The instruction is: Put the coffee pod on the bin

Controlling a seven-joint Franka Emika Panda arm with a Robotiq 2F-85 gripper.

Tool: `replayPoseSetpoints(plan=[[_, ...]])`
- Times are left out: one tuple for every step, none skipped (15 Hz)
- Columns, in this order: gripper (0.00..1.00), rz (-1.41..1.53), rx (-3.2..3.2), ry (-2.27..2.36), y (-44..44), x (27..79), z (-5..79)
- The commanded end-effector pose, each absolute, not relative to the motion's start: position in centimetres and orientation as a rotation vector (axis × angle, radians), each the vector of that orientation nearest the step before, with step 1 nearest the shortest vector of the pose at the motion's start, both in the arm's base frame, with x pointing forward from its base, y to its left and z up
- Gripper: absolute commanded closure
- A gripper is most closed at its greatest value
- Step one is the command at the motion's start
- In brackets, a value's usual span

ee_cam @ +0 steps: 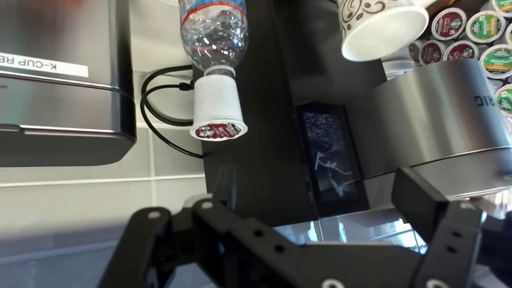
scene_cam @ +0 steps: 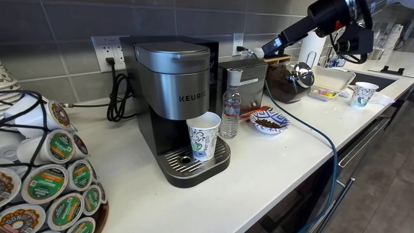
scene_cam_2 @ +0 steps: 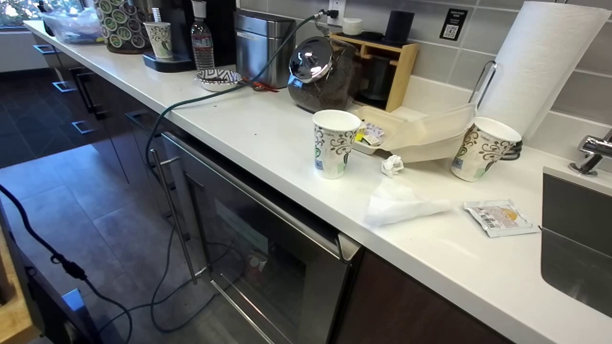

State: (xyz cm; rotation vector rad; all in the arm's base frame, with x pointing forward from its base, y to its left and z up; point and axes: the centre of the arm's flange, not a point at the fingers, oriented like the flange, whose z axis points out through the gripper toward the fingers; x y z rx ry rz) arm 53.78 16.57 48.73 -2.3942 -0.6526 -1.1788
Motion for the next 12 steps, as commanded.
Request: replayPoseSetpoints(plan=[[0.0,-1.121,-2.479,-0.578,17.0,56.1,47.7],[0.0,-1.098,-2.51,-0.557,17.1,56.8,47.3],[0.0,-1.075,-2.535,-0.546,17.1,57.5,46.7],[0.0,-1.066,-2.542,-0.539,17.3,58.0,46.5],[0.0,-1.053,-2.545,-0.53,17.3,58.4,46.2],[0.0,-1.052,-2.549,-0.522,17.4,58.7,46.3],[0.0,-1.063,-2.553,-0.516,17.4,59.2,46.2],[0.0,-1.071,-2.554,-0.511,17.5,59.6,46.4],[0.0,-1.073,-2.555,-0.506,17.6,59.9,46.6],[0.0,-1.076,-2.56,-0.501,17.6,60.3,46.8],[0.0,-1.081,-2.561,-0.498,17.8,60.6,46.8],[0.0,-1.081,-2.565,-0.5,18.0,60.8,46.9]])
